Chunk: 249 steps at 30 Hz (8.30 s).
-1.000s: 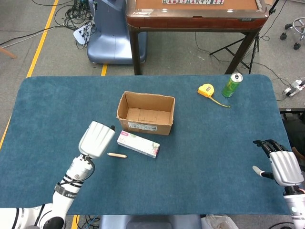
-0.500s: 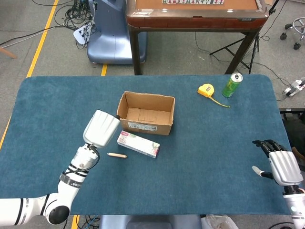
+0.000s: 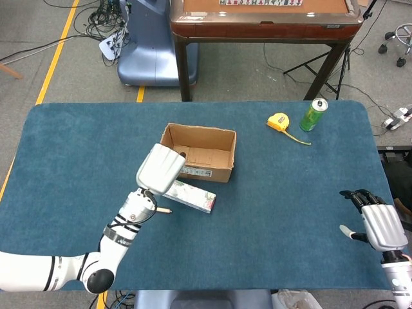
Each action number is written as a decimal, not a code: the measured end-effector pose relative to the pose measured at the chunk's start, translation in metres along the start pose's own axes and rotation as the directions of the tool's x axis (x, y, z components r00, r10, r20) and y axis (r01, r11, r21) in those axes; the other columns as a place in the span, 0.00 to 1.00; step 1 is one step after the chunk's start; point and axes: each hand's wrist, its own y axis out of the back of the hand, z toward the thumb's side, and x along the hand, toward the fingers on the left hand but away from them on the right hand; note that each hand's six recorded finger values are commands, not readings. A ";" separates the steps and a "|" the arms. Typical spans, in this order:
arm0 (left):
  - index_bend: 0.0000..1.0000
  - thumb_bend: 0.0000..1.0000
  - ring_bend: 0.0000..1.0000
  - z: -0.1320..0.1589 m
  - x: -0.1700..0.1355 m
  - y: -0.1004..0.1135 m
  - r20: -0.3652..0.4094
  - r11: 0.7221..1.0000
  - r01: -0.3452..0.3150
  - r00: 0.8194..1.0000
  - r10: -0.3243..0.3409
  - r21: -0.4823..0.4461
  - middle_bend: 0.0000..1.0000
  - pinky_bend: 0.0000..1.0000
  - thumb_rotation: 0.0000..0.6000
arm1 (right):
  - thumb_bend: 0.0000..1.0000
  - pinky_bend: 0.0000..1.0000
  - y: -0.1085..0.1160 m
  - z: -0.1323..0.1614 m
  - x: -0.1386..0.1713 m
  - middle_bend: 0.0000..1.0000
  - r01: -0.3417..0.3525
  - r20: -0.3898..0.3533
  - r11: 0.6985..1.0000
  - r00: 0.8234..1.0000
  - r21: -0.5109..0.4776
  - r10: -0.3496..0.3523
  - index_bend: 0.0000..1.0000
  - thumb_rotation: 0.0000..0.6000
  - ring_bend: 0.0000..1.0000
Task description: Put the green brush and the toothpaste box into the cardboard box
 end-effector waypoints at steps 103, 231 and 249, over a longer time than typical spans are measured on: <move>0.24 0.09 1.00 0.076 -0.062 -0.129 0.228 0.891 0.369 0.922 -0.313 -0.265 1.00 1.00 1.00 | 0.00 0.38 0.012 -0.011 0.005 0.33 0.021 0.030 0.999 0.999 -0.034 -0.020 0.27 1.00 0.22; 0.61 0.15 1.00 0.063 0.014 -0.027 0.031 0.997 0.023 0.999 -0.020 -0.076 1.00 1.00 1.00 | 0.00 0.38 0.006 -0.009 0.001 0.33 -0.005 0.030 1.000 1.000 -0.029 0.006 0.27 1.00 0.22; 0.60 0.15 1.00 0.099 0.054 -0.021 0.026 0.997 0.036 0.999 -0.034 -0.068 1.00 1.00 1.00 | 0.00 0.38 0.004 -0.009 0.001 0.33 -0.023 0.021 0.999 0.999 -0.034 0.024 0.27 1.00 0.22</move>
